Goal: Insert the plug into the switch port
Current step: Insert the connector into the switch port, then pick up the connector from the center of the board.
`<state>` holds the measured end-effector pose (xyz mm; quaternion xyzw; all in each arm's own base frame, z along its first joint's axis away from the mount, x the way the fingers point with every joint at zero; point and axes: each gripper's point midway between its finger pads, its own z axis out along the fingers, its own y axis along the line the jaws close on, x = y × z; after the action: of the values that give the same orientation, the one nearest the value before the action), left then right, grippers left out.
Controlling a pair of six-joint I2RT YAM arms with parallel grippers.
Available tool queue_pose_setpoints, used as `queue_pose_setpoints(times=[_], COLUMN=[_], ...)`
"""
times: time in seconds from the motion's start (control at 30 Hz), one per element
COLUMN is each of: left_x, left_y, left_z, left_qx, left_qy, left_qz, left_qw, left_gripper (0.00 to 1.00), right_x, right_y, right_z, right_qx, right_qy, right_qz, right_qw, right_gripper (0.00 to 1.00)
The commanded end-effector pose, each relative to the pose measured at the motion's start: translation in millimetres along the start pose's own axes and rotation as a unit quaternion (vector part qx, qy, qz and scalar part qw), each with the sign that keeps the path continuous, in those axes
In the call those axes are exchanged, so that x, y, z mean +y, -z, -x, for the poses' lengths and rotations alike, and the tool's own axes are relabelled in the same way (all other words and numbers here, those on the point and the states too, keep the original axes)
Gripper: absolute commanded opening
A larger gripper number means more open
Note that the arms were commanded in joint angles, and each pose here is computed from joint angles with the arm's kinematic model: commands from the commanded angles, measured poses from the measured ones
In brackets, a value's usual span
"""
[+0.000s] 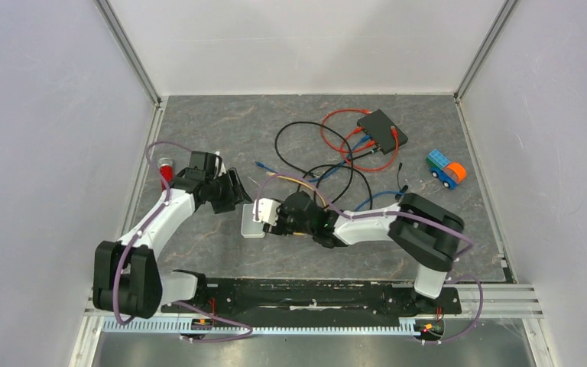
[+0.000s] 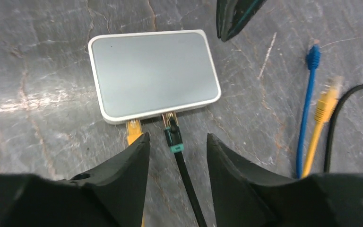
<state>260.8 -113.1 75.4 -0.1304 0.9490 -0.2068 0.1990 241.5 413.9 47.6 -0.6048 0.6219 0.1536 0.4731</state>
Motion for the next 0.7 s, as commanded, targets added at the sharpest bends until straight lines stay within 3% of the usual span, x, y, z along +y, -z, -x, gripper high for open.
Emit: queue_pose_setpoints(times=[0.0, 0.1, 0.27, 0.53, 0.67], left_x=[-21, -35, -33, -43, -44], left_y=[27, 39, 43, 45, 47], left_z=[19, 14, 3, -5, -8], left_qx=[-0.042, -0.047, -0.047, -0.044, -0.045], left_qy=[-0.071, -0.1, -0.122, -0.131, -0.137], left_qz=[-0.037, -0.08, -0.093, -0.125, -0.128], left_qw=[0.996, 0.991, 0.987, 0.982, 0.981], left_gripper=[0.68, 0.75, 0.76, 0.73, 0.73], right_x=[-26, -22, -4, -12, -14], right_y=[41, 73, 122, 145, 148], right_z=[51, 45, 1, -71, -88], right_qx=[-0.095, -0.118, -0.133, -0.013, 0.006], right_qy=[-0.04, 0.006, 0.208, 0.227, 0.223], right_qz=[-0.001, 0.03, 0.083, 0.144, 0.153], right_qw=[0.995, 0.993, 0.965, 0.963, 0.963], right_gripper=[0.51, 0.54, 0.55, 0.53, 0.52])
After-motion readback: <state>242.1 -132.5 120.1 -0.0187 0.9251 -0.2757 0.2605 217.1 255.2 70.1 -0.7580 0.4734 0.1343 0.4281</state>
